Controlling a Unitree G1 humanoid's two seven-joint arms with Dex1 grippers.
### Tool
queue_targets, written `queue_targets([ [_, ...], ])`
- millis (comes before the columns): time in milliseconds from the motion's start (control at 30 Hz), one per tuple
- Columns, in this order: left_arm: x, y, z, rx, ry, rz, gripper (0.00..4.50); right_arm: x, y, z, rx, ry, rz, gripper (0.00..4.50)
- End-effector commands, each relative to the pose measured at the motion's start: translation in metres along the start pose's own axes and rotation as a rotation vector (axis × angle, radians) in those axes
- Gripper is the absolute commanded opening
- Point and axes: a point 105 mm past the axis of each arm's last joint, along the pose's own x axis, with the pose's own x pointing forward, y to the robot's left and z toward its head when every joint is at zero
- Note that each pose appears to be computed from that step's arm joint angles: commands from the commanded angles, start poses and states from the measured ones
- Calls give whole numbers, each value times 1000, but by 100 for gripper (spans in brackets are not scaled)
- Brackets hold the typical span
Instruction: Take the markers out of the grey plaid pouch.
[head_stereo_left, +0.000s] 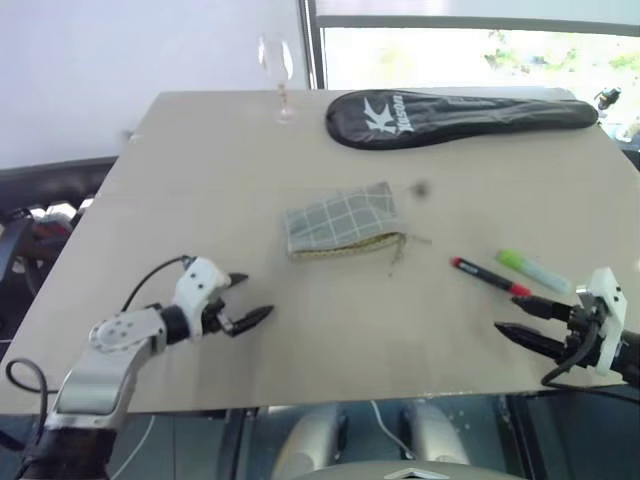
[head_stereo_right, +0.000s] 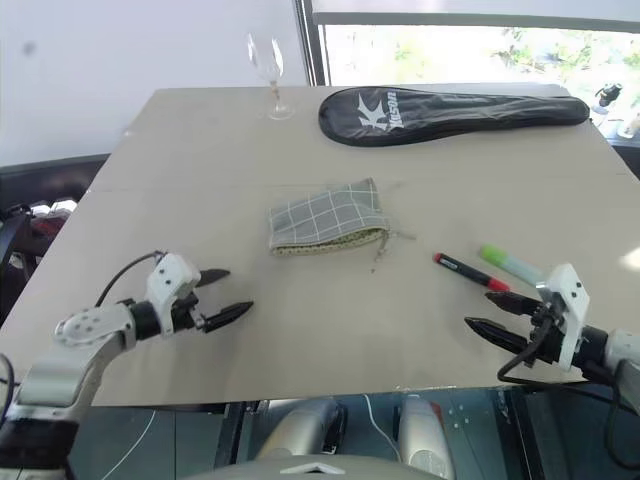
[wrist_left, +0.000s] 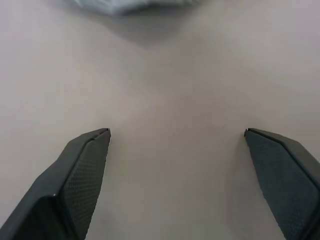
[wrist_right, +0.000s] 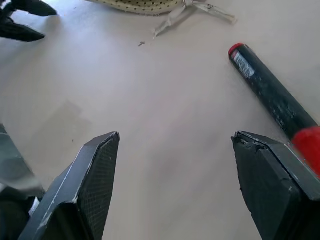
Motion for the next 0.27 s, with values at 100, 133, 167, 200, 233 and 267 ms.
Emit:
queue_targets([
  [100,-16,-22,-9,-85,6,-23,445,-26,-14,-22,-174,116,-32,365],
  [133,-19,-28,-9,-98,-7,-34,445,-28,-17,-21,-181,105,-44,365],
  [167,-20,-32,-9,-105,-15,-39,445,-29,-20,-19,-181,88,-54,365],
  [200,-21,-34,-8,-109,-20,-43,445,-29,-22,-18,-181,77,-60,365],
  [233,-22,-37,-9,-91,-19,-40,445,-30,-23,-18,-182,73,-62,365],
  [267,-24,-40,-9,-91,-21,-49,445,-31,-24,-19,-185,77,-61,365],
])
